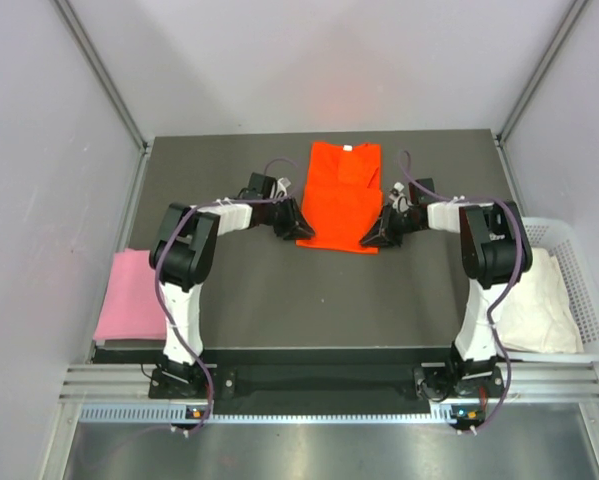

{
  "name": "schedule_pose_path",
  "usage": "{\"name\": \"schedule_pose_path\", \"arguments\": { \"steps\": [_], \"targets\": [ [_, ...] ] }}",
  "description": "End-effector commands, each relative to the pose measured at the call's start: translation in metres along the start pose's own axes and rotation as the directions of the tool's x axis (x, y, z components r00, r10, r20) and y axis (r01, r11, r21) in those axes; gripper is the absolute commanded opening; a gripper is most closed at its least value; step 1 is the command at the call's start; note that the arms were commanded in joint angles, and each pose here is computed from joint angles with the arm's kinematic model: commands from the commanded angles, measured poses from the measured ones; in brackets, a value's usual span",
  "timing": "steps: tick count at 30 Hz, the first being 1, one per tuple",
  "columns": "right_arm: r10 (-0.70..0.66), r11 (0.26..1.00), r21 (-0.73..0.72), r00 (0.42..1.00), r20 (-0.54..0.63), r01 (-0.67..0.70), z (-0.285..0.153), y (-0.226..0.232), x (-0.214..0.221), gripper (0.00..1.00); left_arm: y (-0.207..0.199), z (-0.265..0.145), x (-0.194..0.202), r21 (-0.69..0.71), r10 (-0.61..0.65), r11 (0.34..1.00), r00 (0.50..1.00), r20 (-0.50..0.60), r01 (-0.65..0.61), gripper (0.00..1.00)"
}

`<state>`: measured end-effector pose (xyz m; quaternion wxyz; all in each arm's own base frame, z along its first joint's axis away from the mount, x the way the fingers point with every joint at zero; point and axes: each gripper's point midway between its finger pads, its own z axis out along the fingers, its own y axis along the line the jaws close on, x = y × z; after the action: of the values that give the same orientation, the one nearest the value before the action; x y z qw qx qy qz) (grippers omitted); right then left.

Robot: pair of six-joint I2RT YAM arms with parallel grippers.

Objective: Fold and stack the t-shirts
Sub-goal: Fold the tshirt

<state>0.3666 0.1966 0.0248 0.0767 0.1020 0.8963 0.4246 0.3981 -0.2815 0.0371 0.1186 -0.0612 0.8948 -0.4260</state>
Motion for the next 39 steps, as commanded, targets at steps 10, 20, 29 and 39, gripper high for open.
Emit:
{"name": "schedule_pose_path", "arguments": {
  "steps": [10,20,29,39],
  "targets": [
    [-0.337,0.936,0.154,0.933,0.124,0.317,-0.092,0.048,0.028,0.22,-0.059,-0.083,0.011,-0.023,0.113,0.994,0.976,0.186,-0.111,0.37],
    [-0.489,0.859,0.275,0.852,0.187,0.432,-0.136,0.078,0.041,1.00,-0.054,-0.134,0.043,0.027,-0.016,1.000,0.918,0.396,0.006,0.68],
    [-0.133,0.991,0.034,0.920,0.369,0.130,-0.157,0.054,0.022,1.00,-0.044,-0.140,0.046,0.132,-0.226,0.974,0.852,0.472,0.185,0.74],
    [0.023,0.998,-0.065,0.896,0.443,0.007,-0.099,0.056,0.016,1.00,-0.015,-0.099,0.042,0.218,-0.457,0.889,0.786,0.416,0.402,0.60]
  ]
}}
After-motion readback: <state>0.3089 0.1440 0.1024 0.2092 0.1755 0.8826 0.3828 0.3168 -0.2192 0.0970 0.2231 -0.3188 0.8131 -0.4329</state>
